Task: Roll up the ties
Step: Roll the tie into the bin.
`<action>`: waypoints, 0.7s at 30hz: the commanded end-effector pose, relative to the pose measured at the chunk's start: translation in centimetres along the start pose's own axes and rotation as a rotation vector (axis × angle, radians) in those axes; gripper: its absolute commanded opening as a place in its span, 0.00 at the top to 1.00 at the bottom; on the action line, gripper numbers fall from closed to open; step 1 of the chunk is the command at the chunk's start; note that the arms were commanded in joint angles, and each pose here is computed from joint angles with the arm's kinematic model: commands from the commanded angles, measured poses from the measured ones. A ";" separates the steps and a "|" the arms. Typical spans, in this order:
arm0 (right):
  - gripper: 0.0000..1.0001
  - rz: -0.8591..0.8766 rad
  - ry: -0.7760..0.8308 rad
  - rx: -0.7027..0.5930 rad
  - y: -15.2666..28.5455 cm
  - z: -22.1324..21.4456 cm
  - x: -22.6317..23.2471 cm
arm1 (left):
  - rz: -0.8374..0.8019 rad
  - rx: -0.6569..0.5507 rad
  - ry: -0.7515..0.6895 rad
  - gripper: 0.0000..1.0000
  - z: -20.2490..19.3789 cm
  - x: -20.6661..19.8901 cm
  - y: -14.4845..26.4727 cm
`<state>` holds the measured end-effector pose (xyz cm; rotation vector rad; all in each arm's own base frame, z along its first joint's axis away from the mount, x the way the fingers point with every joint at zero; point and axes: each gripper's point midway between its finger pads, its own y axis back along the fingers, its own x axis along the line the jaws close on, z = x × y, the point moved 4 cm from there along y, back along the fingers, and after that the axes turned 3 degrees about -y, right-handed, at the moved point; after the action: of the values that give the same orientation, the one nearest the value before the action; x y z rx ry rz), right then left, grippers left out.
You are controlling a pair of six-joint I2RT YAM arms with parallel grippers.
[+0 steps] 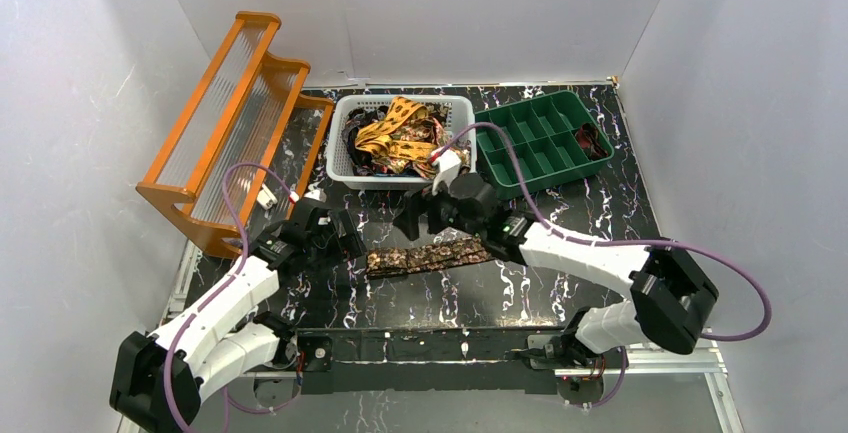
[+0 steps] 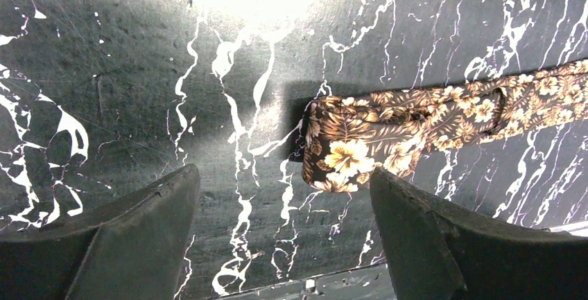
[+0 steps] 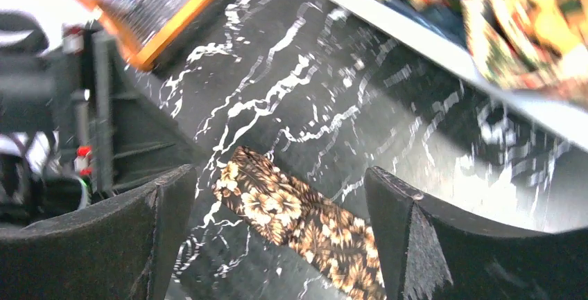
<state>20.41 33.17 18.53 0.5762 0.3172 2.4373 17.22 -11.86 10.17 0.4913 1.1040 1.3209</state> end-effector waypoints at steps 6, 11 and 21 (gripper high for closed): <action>0.19 -0.071 -0.756 0.260 0.4 -7.0 -1.4 | -0.007 -0.023 0.018 0.11 0.3 0.0 -0.1; 0.32 -0.039 -0.764 0.340 -1.1 -7.8 -0.9 | -0.019 -0.014 0.026 0.11 -0.1 0.0 -0.3; 0.46 -0.016 -0.752 0.394 -3.1 -8.3 -0.5 | -0.022 -0.004 0.029 0.11 -0.5 0.2 -0.8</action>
<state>17.91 32.75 8.61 1.5510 0.5040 1.8949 17.44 -12.10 9.62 0.4541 1.1153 1.3146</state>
